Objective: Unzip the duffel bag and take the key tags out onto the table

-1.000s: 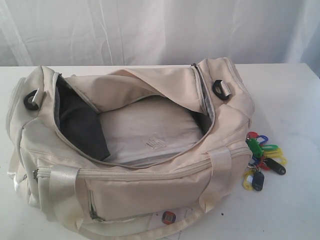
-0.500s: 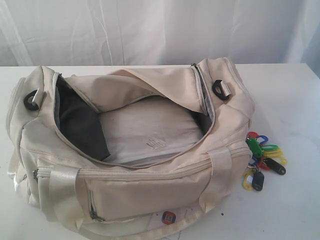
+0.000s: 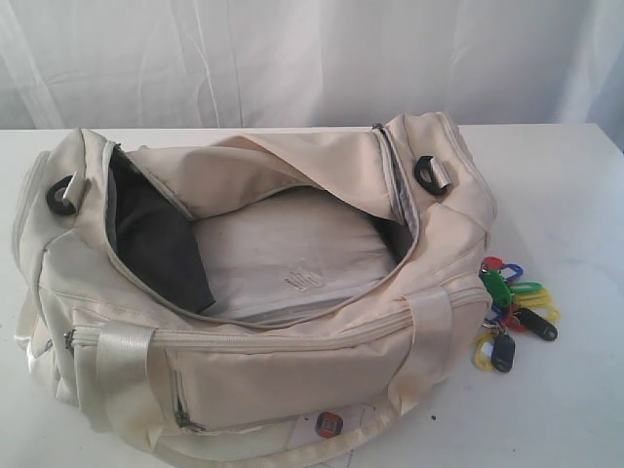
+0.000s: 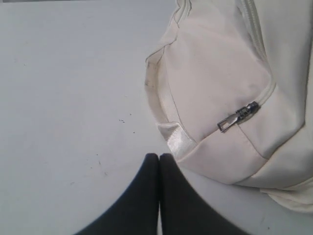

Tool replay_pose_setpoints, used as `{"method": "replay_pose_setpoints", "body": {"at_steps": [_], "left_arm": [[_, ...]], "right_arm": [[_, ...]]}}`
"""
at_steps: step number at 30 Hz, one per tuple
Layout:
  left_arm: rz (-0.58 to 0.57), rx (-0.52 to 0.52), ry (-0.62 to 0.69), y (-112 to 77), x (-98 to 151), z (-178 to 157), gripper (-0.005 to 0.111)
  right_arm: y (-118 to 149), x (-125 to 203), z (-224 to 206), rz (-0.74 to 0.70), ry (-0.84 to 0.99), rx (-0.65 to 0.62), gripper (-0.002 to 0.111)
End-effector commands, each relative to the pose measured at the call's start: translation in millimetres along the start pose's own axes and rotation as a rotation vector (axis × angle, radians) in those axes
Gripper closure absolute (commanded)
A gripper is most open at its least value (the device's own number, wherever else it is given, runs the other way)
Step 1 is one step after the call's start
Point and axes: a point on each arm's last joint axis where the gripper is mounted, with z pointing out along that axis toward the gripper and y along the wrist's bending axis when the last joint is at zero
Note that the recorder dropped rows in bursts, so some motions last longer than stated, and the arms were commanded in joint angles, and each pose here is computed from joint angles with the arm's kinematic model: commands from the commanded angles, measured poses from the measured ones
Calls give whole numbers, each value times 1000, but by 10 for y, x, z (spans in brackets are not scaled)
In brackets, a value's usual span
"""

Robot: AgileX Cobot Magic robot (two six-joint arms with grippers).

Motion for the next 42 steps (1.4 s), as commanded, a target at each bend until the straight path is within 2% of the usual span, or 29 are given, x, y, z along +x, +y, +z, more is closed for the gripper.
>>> {"method": "replay_pose_setpoints", "body": {"at_steps": [1, 6, 9, 42], "left_arm": [[16, -42, -9, 38, 2, 0, 107], [15, -42, -9, 38, 2, 0, 107], [-31, -42, -10, 38, 2, 0, 107], [-21, -41, -8, 38, 4, 0, 107]], "right_arm": [[2, -1, -7, -7, -14, 1, 108], [2, -1, -7, -7, -14, 1, 108], [2, -1, -7, -7, -14, 1, 108], [2, -1, -7, -17, -14, 1, 108]]}}
